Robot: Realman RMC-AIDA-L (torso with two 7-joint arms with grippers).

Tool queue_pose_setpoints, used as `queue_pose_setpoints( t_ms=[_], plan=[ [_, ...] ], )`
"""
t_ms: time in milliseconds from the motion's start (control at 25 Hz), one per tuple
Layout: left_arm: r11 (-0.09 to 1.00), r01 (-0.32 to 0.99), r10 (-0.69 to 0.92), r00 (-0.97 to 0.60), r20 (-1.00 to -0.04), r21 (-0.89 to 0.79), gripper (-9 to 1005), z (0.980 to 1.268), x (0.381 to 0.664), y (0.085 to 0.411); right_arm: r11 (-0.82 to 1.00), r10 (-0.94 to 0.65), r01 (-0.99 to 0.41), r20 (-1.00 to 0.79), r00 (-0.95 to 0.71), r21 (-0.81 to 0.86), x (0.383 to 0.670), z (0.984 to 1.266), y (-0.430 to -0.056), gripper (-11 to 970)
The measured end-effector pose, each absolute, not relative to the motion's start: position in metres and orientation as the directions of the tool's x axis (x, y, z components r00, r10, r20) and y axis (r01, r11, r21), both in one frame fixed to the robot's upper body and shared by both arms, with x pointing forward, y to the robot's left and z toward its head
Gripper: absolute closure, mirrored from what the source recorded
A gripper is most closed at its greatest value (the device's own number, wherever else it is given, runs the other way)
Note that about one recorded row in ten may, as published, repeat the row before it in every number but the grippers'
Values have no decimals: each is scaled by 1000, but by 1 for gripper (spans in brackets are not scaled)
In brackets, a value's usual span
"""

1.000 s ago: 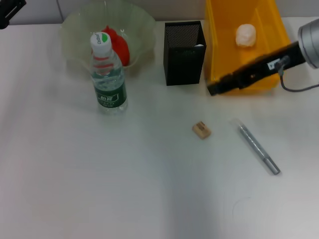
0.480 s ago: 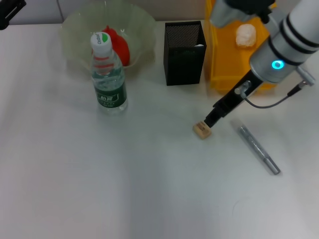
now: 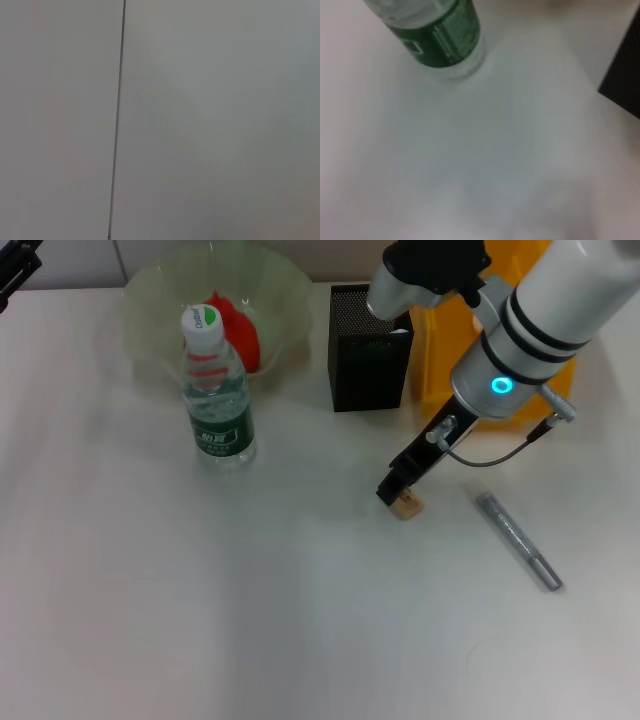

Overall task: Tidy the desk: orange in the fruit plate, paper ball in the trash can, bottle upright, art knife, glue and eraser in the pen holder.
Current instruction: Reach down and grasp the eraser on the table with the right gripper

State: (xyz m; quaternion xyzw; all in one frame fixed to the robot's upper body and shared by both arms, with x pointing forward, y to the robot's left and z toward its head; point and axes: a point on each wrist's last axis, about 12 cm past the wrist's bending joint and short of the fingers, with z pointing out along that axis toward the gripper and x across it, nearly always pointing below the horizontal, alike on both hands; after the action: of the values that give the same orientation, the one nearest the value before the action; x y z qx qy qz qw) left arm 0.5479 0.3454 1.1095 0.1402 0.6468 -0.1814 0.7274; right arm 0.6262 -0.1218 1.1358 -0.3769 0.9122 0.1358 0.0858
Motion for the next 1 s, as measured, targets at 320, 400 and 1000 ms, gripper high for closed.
queue_pose_setpoints(
  t_ms=[320,400,1000],
  plan=[
    [896,443,-78,99,-992,-27,212,1109,547,347,687,-662,-704,-245,-708,179,627,1129,-118,481],
    [896,443,-77,101,-992,-25,212,1110,547,348,689,-663,-704,-241,-709,175,628,1128,-118,481],
    [896,444,-66,114,-991,-8,212,1112,549,346,694,-661,-698,-226,-715,177,626,1122,-117,484]
  ],
)
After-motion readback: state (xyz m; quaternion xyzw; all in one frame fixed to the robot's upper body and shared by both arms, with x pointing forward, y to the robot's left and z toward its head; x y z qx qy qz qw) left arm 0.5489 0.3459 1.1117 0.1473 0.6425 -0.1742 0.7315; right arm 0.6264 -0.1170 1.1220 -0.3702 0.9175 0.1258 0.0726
